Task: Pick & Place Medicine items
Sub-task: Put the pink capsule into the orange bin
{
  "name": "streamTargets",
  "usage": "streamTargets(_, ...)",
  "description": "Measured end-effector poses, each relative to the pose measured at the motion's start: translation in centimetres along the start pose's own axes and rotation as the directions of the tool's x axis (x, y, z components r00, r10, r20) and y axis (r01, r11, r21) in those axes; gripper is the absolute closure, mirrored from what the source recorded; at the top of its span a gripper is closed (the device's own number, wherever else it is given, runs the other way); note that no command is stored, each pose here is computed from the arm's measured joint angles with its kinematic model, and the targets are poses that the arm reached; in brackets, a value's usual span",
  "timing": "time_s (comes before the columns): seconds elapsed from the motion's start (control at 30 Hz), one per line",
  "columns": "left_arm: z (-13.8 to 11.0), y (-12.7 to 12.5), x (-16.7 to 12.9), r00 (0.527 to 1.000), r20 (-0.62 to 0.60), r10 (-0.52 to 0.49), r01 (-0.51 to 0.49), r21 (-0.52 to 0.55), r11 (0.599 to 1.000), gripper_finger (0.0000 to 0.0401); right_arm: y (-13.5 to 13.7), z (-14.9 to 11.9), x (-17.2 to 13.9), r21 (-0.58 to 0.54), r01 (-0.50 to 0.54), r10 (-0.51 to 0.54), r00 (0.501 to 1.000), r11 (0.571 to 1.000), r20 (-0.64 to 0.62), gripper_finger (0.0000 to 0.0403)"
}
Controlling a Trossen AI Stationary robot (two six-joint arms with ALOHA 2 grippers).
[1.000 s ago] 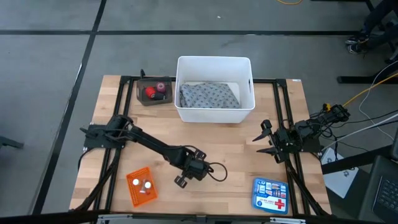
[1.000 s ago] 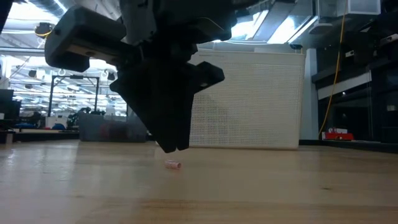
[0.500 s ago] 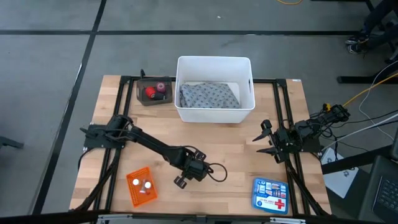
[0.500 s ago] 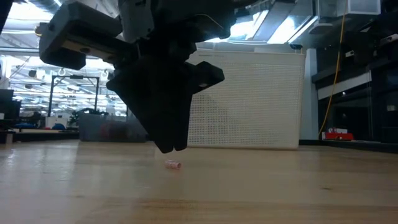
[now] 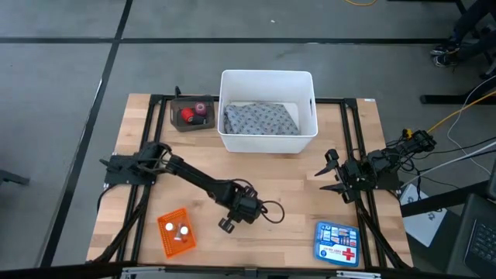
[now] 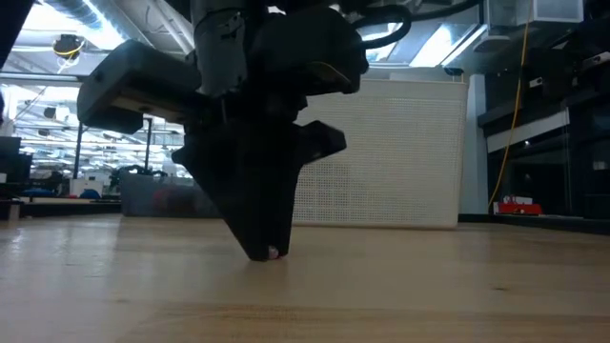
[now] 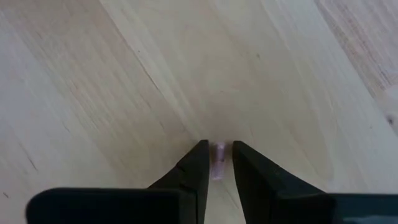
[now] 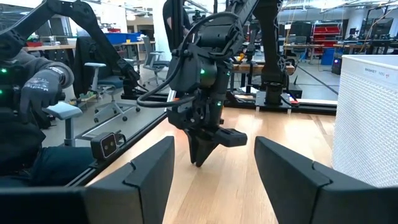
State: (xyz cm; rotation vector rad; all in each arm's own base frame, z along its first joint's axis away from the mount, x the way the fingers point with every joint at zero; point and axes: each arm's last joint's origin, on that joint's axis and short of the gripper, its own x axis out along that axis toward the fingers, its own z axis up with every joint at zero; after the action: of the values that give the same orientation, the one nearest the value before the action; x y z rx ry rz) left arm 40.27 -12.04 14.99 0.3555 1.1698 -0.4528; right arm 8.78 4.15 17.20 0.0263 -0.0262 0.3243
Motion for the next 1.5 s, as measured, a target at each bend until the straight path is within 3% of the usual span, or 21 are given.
streamTargets(0.5, -0.6, 0.4, -0.3, 0.999, -0.045, -0.008, 0.007, -0.032, 0.999, 0.0388, 0.0, 0.0, 0.0, 0.0, 0.0, 0.0, 1.0, 1.0, 0.0, 0.0179)
streamTargets(0.7, -1.0, 0.0, -3.0, 0.997, -0.054, -0.063, 0.061, -0.051, 0.997, 0.039, 0.0, 0.0, 0.0, 0.0, -0.001, 0.001, 1.0, 1.0, 0.001, 0.0179)
streamTargets(0.8, -0.9, -0.4, -6.0, 0.996, -0.014, -0.086, 0.085, -0.068, 0.994, 0.0389, 0.0, 0.0, 0.0, 0.0, -0.001, 0.001, 1.0, 1.0, 0.0, 0.0179)
streamTargets(0.97, -1.7, -2.2, -10.6, 0.985, -0.025, -0.171, 0.166, -0.133, 0.977, 0.0392, 0.0, 0.0, 0.0, 0.0, -0.001, 0.001, 1.0, 1.0, 0.0, 0.0179)
streamTargets(1.17, -2.3, -5.6, -16.1, 0.953, 0.062, -0.297, 0.303, -0.21, 0.929, 0.0389, 0.0, 0.0, 0.0, 0.0, -0.003, 0.003, 1.0, 1.0, 0.0, 0.0179)
streamTargets(1.33, -2.6, -9.2, -18.8, 0.94, 0.104, -0.324, 0.34, -0.23, 0.912, 0.0392, 0.0, 0.0, 0.0, 0.0, -0.003, 0.003, 1.0, 1.0, 0.0, 0.0179)
streamTargets(1.5, -2.7, -12.9, -19.1, 0.949, 0.079, -0.305, 0.315, -0.278, 0.908, 0.039, 0.0, 0.0, 0.0, 0.0, -0.003, 0.003, 1.0, 1.0, 0.0, 0.0179)
